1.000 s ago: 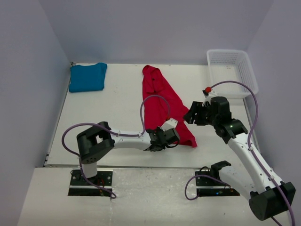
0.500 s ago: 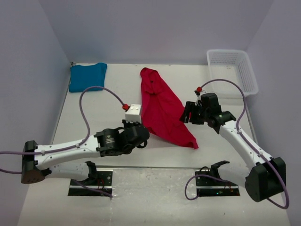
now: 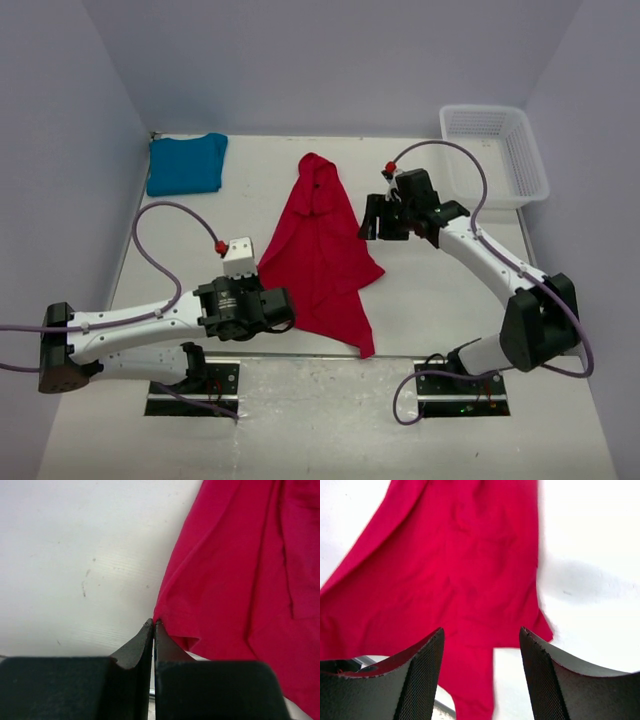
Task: Fold and stack the t-shirts
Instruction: Flatten out the tshirt
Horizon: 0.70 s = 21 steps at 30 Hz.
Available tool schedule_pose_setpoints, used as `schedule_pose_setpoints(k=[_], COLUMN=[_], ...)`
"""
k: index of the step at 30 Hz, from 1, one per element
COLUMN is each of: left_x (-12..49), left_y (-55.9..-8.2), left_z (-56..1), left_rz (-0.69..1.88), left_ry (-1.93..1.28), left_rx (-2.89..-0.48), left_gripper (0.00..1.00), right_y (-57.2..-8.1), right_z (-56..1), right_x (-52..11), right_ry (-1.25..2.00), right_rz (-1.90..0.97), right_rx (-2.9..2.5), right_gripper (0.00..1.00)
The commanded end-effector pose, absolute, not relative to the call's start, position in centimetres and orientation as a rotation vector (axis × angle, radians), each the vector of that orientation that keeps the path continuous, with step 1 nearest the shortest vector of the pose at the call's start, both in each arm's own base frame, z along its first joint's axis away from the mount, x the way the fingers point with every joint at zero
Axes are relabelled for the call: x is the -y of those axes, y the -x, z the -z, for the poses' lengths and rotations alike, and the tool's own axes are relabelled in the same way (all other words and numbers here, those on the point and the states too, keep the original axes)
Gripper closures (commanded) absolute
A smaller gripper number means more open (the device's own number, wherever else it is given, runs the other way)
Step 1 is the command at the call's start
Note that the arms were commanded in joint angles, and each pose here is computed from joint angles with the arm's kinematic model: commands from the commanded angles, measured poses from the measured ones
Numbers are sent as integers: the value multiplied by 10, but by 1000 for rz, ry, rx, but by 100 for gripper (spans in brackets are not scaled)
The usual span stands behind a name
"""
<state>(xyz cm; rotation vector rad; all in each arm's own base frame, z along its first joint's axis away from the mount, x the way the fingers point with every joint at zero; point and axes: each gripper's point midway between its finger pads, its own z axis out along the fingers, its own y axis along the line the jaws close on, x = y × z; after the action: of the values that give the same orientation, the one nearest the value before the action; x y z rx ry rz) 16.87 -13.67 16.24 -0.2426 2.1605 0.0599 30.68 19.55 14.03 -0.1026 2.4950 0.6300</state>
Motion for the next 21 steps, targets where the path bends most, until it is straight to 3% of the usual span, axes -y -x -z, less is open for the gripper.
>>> schedule_pose_setpoints(k=[1,4,7,8,10,12,21], left_x=[121,126,135,140,145,151,149], left_y=[-169,-173,-177,-178,-178,-178,-175], left_z=[-158,-158,-162,-162,-159,-155,-151], left_rz=[-113,-170,-173,-154,-143,-121,-113], left_ry=[332,298,282,286,261,259,250], left_rx=[-2115,-2111,-2105,-2106,-2121,-2132,-2146], left_gripper=[100,100,100,100,100,100,100], right_y=[-330,-346,-371,-373,-395,-402,-417], right_z=[-151,-161,-163,-144,-159,-137,-110], right_x=[-212,-236,-267,-278,-297,-319,-375], right_ry=[175,262,305,320,349,376,462], right_rz=[-643,-742,-827,-857,-895,-984,-1141], right_rx=[-2480,-2482,-2489,-2548,-2498,-2543,-2566], right_gripper=[37,39,44,51,54,56,55])
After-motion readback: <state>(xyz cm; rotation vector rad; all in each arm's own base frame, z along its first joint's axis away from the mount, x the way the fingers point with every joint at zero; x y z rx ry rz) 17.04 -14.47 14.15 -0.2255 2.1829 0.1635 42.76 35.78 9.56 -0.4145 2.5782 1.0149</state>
